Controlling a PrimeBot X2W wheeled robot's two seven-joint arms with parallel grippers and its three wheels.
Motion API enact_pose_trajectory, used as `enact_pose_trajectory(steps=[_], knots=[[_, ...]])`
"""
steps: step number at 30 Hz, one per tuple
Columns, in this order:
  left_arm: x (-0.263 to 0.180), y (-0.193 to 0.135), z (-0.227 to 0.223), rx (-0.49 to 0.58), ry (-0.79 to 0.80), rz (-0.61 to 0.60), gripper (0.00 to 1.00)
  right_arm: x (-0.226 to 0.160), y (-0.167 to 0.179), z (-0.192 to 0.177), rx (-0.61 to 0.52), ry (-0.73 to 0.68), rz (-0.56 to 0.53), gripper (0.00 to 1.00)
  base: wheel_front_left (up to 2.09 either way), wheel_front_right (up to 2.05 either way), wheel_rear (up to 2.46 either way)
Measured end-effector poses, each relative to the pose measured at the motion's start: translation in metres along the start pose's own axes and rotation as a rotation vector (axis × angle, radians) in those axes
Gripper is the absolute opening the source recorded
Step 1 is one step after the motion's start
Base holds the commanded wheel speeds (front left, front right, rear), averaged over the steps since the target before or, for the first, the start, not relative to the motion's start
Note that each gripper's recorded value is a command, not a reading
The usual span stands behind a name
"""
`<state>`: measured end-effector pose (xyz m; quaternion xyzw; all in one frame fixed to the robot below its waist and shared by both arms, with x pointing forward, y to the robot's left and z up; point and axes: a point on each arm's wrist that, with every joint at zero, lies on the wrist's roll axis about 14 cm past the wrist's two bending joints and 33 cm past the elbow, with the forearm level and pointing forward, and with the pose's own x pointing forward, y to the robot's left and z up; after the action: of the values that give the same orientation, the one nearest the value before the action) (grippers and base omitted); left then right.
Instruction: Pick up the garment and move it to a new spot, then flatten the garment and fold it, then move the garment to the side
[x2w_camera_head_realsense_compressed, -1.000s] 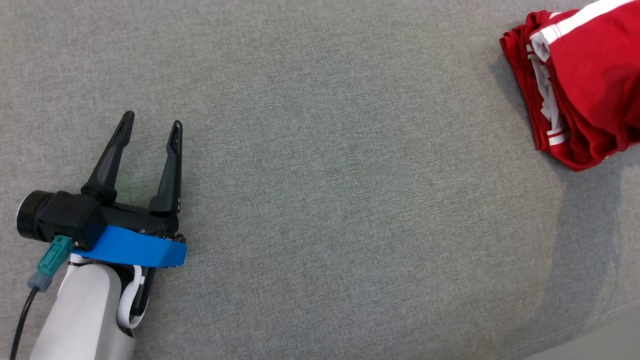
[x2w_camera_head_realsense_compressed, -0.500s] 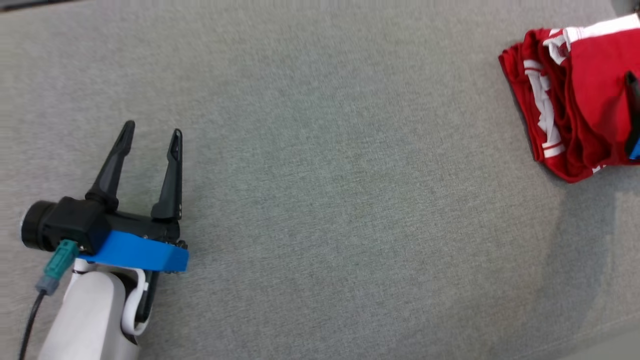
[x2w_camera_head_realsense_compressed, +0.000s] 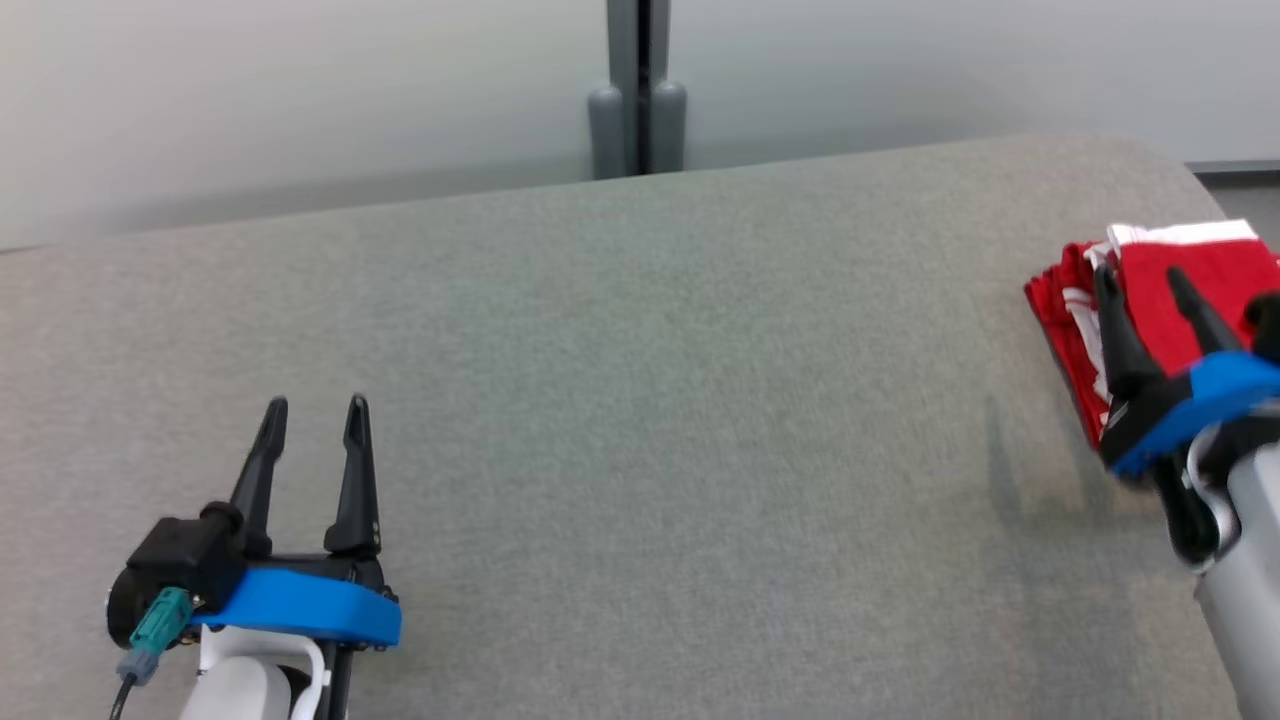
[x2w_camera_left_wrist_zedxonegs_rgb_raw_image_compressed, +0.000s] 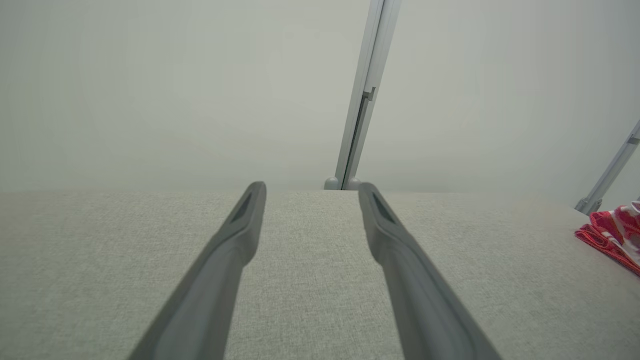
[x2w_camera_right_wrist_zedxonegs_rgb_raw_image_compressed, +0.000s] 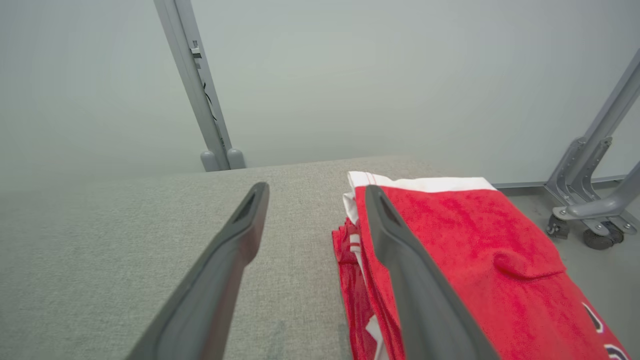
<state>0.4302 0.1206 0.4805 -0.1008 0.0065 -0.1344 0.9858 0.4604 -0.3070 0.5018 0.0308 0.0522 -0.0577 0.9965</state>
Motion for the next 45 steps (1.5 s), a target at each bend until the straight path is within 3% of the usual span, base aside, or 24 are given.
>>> enact_pose_trajectory(steps=[10,16,27,45], knots=[[-0.049,0.027,0.016,-0.006,-0.044,0.129,1.0,-0.044,0.055,0.003,0.04,-0.078,0.149,1.0,0.0,0.0,0.0],[-0.066,0.034,0.01,-0.009,-0.029,0.167,1.0,-0.068,0.066,0.006,0.048,-0.129,0.142,1.0,0.0,0.0,0.0],[-0.077,0.035,0.001,-0.012,-0.002,0.179,1.0,-0.106,0.076,-0.008,0.063,-0.095,0.111,1.0,0.0,0.0,0.0],[-0.081,0.036,-0.007,-0.004,0.025,0.18,1.0,-0.115,0.093,-0.017,0.081,-0.064,0.148,1.0,0.0,0.0,0.0]])
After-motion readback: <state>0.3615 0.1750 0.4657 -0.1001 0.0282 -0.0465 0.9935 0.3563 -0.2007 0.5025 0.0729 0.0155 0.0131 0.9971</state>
